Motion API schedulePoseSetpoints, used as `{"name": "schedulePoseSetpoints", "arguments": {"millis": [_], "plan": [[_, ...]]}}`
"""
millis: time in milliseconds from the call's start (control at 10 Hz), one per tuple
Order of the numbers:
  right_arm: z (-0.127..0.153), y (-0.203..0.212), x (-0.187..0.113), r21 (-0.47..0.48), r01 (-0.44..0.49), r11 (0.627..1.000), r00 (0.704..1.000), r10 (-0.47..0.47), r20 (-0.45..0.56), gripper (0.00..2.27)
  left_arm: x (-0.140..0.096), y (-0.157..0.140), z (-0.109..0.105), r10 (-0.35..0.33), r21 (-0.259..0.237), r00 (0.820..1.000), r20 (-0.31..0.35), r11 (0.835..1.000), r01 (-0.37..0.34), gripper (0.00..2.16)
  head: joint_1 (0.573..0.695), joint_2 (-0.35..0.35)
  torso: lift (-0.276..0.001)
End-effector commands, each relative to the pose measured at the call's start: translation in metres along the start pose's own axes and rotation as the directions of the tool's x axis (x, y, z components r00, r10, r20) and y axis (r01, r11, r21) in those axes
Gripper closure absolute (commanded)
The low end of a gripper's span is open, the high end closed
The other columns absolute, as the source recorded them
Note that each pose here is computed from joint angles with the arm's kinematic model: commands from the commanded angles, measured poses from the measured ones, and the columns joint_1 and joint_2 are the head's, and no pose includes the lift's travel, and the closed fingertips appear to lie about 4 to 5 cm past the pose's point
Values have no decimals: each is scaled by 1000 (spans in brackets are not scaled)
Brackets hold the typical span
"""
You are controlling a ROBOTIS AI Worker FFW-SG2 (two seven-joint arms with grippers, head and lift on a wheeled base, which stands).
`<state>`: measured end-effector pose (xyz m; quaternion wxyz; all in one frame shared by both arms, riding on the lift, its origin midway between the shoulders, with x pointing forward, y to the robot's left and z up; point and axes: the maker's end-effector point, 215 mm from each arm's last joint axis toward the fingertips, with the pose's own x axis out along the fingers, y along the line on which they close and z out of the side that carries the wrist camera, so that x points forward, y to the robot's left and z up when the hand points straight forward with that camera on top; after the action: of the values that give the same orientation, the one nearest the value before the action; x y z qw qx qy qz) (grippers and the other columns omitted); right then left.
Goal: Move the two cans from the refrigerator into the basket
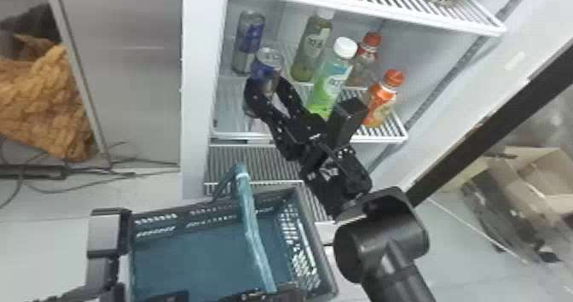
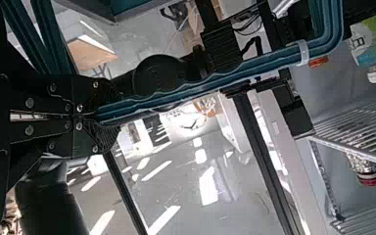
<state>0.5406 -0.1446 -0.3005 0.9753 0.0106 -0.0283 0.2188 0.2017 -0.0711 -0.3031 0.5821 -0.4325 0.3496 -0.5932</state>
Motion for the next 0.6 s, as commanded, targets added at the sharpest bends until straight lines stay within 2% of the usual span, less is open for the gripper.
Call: {"name": "schedulePoseSetpoints", "arguments": {"millis": [0,300,500], "plan": [[6,1,0,6,-3,1000,1000,3,12,1059,0,0,0,1,0,1000,-1,1000,-1,1219,695,-323,-276],[30,19,-14,37,-37,999,999,36,21,1059,-1,0,1,0,1,1000,3,1000,0,1219,695,-321,-276],[33,22,-48,46,-34,998,999,35,-34,1059,-1,0,1,1,0,1000,6,1000,-1,1219,695,-321,-276]]}}
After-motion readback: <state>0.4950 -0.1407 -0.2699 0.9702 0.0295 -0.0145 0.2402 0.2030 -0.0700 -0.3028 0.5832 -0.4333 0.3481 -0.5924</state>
